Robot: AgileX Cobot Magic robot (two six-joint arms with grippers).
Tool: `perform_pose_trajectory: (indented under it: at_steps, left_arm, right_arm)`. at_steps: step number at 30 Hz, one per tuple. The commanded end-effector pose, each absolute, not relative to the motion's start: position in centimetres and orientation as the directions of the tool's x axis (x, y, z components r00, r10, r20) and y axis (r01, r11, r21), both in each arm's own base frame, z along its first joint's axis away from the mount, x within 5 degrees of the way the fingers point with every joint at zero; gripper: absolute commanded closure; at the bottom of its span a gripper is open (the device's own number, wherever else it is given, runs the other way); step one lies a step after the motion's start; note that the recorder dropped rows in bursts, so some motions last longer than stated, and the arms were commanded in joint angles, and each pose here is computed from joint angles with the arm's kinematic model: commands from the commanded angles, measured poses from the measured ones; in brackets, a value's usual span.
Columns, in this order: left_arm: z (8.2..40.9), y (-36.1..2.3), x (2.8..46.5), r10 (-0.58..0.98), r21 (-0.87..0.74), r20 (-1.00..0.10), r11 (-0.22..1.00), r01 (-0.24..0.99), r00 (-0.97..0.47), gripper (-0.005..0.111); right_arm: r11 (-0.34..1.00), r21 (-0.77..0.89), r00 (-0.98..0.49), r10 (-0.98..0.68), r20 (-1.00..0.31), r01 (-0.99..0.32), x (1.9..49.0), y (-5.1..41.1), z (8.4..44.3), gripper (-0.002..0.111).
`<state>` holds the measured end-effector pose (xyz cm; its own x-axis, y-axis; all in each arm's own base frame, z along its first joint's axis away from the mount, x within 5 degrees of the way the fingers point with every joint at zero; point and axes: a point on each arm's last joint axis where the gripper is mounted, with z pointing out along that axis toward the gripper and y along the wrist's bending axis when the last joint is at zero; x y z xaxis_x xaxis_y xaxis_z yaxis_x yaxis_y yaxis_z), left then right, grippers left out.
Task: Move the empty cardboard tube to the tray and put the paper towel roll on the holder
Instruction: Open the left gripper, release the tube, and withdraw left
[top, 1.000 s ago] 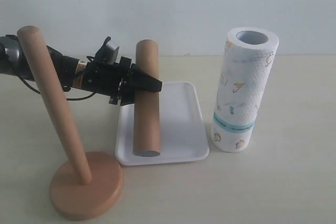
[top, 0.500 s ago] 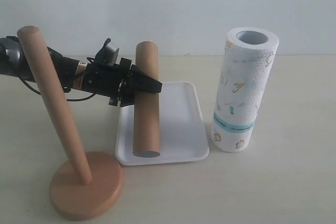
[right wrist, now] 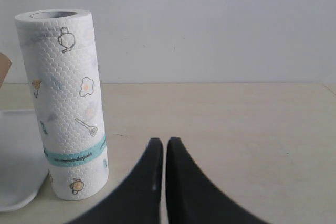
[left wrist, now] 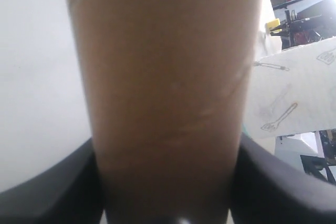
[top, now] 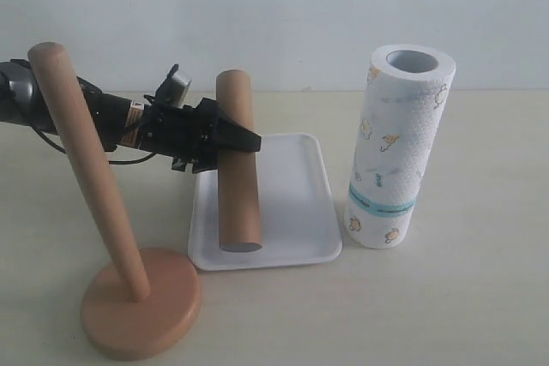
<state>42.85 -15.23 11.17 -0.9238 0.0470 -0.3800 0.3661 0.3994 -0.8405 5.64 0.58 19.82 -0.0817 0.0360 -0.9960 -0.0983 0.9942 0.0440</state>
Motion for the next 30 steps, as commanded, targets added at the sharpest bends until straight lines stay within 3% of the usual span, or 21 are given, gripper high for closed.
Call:
perform_pose_trajectory:
  at_steps: [1,10,12,15,17,22,30]
  left_arm:
    - [11.04,-15.56,42.9,0.046,-0.84,-0.377,0.404,0.362,-0.925,0.103]
    - [10.64,-15.46,42.95,0.042,-0.837,-0.356,0.429,0.339,-0.933,0.102]
    - [10.55,-15.42,42.87,0.056,-0.832,-0.357,0.435,0.345,-0.932,0.091]
    - [10.48,-15.4,42.83,0.065,-0.827,-0.359,0.441,0.349,-0.931,0.06]
    - [10.38,-15.33,42.97,0.056,-0.82,-0.363,0.456,0.347,-0.93,0.049]
    - [10.34,-15.3,43.06,0.048,-0.816,-0.366,0.464,0.345,-0.93,0.035]
    - [10.22,-15.21,43.21,0.04,-0.806,-0.371,0.482,0.343,-0.928,0.036]
  right_arm:
    - [0.995,0.038,-0.065,0.032,-0.997,-0.096,5.6,0.55,19.97,0.106]
    - [0.995,0.038,-0.065,0.032,-0.997,-0.096,5.6,0.55,19.97,0.106]
    - [0.995,0.038,-0.065,0.032,-0.997,-0.096,5.6,0.55,19.97,0.106]
    - [0.995,0.038,-0.065,0.032,-0.997,-0.096,5.6,0.55,19.97,0.106]
    - [0.995,0.038,-0.065,0.032,-0.997,-0.096,5.6,0.55,19.97,0.106]
    - [0.995,0.038,-0.065,0.032,-0.997,-0.096,5.6,0.55,19.97,0.106]
    - [0.995,0.038,-0.065,0.032,-0.997,-0.096,5.6,0.55,19.97,0.106]
